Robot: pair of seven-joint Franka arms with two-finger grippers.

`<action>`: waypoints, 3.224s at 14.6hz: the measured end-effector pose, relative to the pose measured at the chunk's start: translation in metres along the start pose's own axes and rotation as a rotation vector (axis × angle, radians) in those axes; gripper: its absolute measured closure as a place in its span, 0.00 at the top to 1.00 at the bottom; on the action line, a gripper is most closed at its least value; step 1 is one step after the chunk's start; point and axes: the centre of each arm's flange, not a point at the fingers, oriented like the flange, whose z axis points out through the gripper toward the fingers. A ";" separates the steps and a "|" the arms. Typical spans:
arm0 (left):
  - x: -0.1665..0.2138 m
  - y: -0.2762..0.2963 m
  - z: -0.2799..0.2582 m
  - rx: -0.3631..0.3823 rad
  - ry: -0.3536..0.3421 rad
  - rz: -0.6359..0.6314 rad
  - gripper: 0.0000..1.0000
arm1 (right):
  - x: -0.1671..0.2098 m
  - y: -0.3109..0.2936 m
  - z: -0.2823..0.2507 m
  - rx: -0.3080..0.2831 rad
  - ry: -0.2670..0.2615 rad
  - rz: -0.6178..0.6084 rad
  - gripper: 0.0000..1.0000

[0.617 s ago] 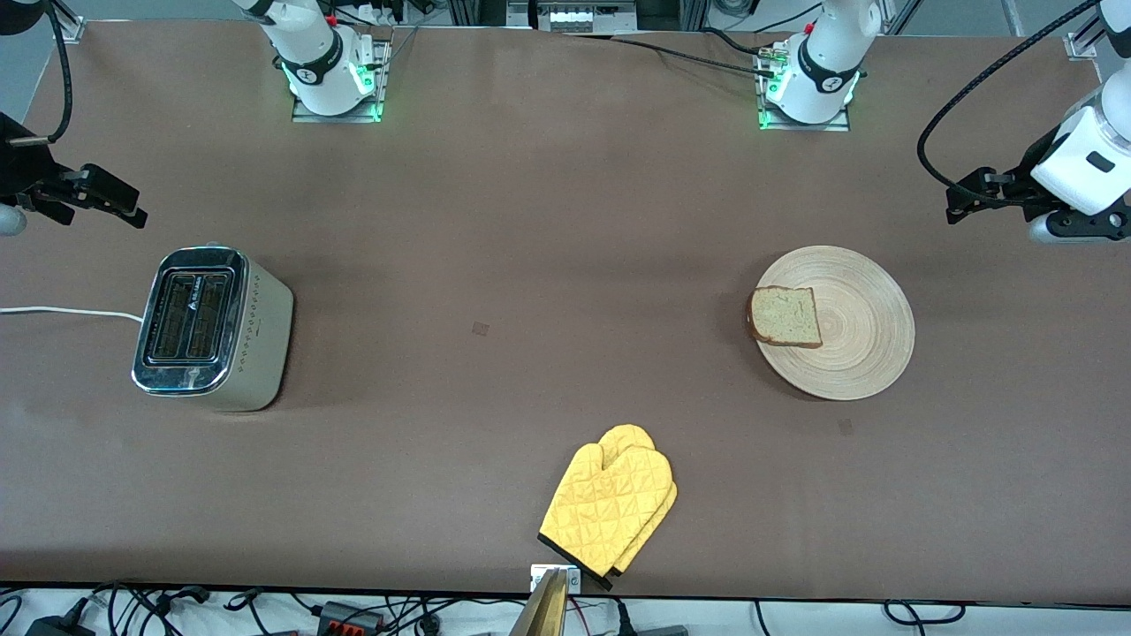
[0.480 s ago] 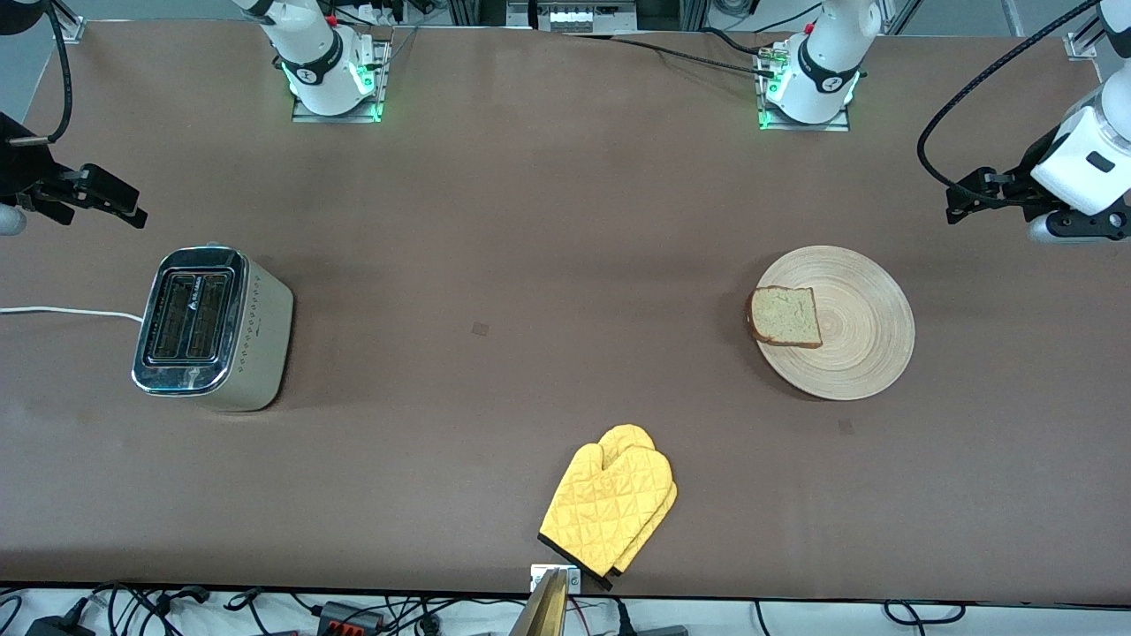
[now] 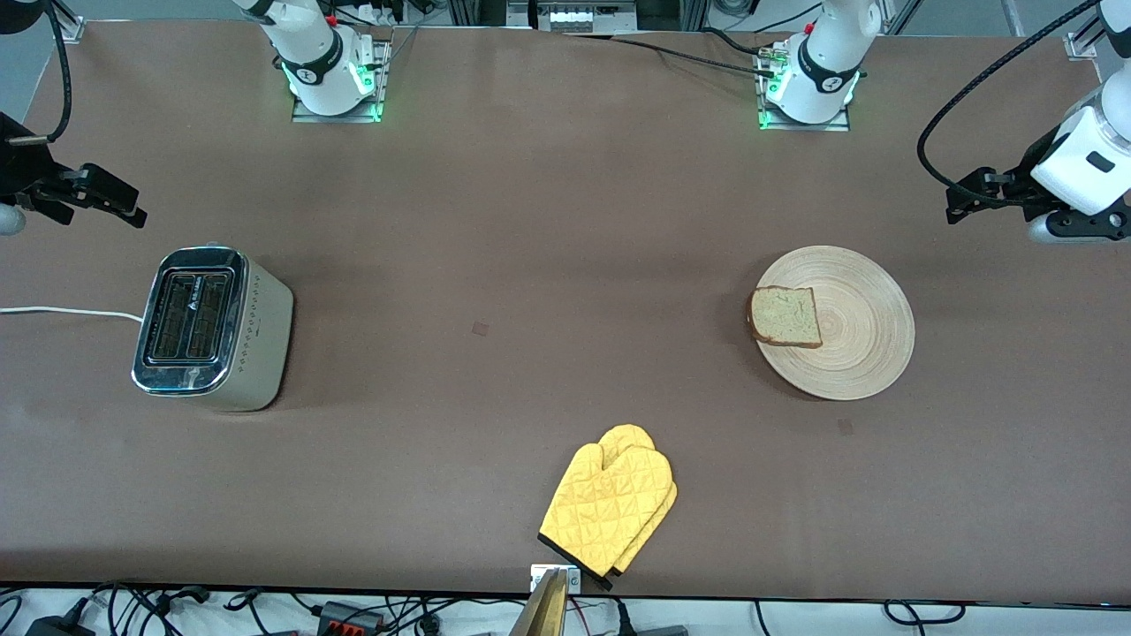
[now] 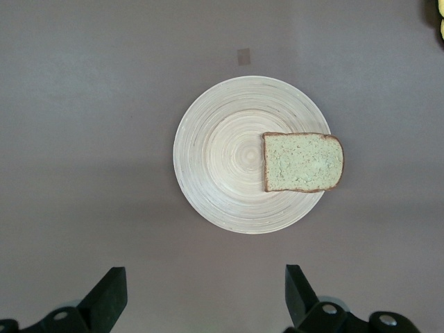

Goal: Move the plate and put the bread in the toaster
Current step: 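Move the left gripper toward the wooden plate's rim, then lower the left gripper and grasp the wooden plate's rim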

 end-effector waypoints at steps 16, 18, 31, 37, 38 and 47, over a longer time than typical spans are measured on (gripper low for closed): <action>0.056 -0.168 0.195 -0.499 -0.161 0.031 1.00 | 0.001 0.000 -0.001 0.000 0.007 -0.001 1.00; 0.061 -0.196 0.251 -0.564 -0.157 0.061 1.00 | 0.001 0.000 -0.001 0.000 0.007 -0.001 1.00; 0.059 -0.208 0.408 -0.824 -0.178 -0.029 1.00 | 0.001 0.000 0.000 -0.001 0.007 -0.005 1.00; 0.047 -0.205 0.430 -0.840 -0.198 -0.057 0.97 | 0.001 -0.001 0.000 -0.001 0.006 -0.006 1.00; 0.047 -0.204 0.433 -0.843 -0.202 -0.057 0.93 | 0.001 -0.001 0.000 -0.001 0.007 -0.006 1.00; 0.046 -0.192 0.439 -0.895 -0.201 -0.080 0.81 | 0.001 -0.004 0.003 -0.001 0.007 -0.014 1.00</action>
